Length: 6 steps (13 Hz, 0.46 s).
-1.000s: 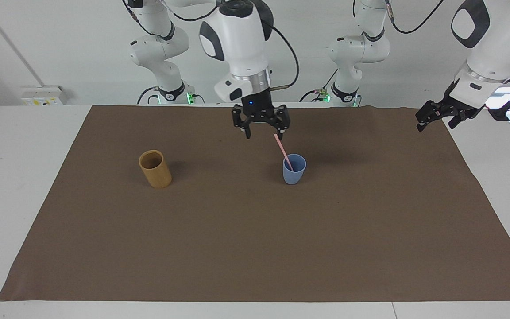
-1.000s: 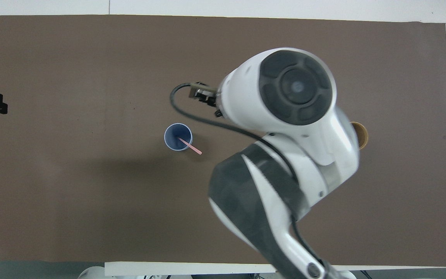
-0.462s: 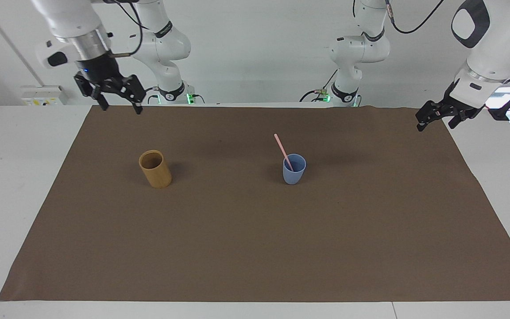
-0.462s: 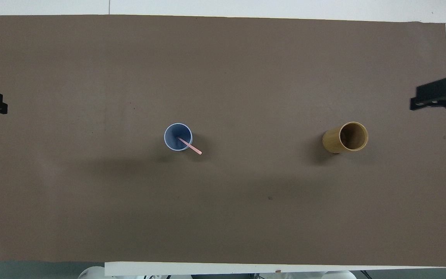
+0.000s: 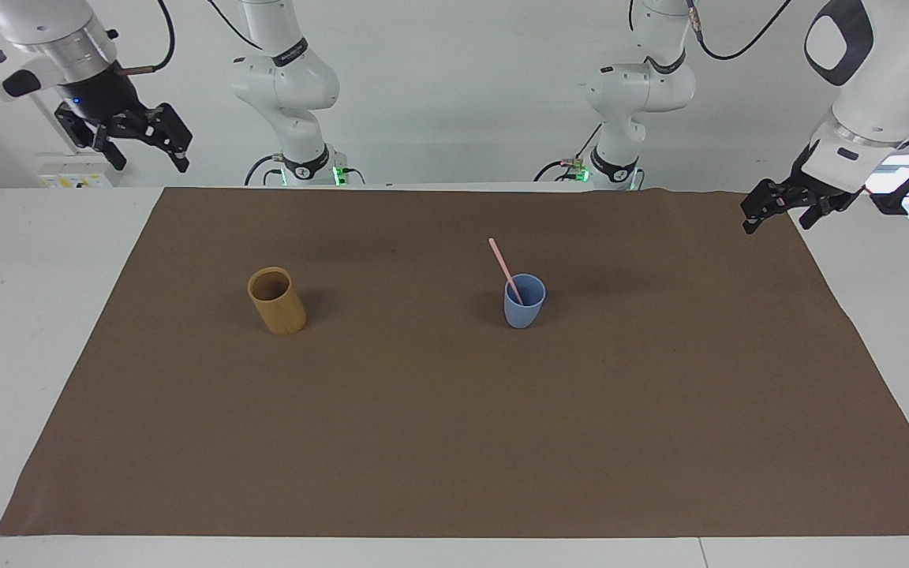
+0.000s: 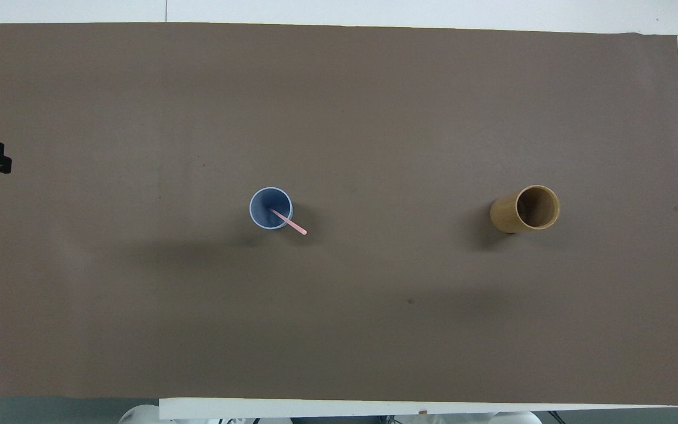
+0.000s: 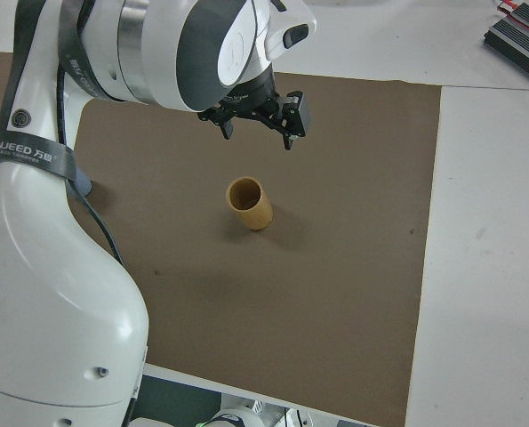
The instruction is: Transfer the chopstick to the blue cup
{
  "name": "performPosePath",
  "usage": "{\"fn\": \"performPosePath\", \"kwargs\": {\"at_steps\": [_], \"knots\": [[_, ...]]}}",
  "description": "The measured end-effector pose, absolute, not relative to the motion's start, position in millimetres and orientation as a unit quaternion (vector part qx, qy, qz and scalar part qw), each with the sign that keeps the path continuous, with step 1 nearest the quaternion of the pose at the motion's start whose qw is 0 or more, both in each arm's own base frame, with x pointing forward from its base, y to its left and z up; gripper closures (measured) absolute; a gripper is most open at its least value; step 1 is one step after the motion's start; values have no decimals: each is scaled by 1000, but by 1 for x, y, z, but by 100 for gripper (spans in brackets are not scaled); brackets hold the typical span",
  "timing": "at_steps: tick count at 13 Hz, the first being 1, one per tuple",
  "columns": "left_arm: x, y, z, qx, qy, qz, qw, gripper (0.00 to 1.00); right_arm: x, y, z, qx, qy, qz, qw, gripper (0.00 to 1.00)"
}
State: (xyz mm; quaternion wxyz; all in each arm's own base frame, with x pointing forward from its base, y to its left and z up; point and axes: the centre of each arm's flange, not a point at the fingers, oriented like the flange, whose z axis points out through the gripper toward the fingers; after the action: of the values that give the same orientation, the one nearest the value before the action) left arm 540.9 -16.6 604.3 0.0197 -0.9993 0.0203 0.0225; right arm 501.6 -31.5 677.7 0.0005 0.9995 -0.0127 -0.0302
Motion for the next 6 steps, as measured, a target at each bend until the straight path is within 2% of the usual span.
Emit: {"fn": "performPosePath", "kwargs": {"at_steps": [6], "knots": [[541,-17,604,-999,20,22,20,0,511,-27,658,999,-5,-51,5,0]]}}
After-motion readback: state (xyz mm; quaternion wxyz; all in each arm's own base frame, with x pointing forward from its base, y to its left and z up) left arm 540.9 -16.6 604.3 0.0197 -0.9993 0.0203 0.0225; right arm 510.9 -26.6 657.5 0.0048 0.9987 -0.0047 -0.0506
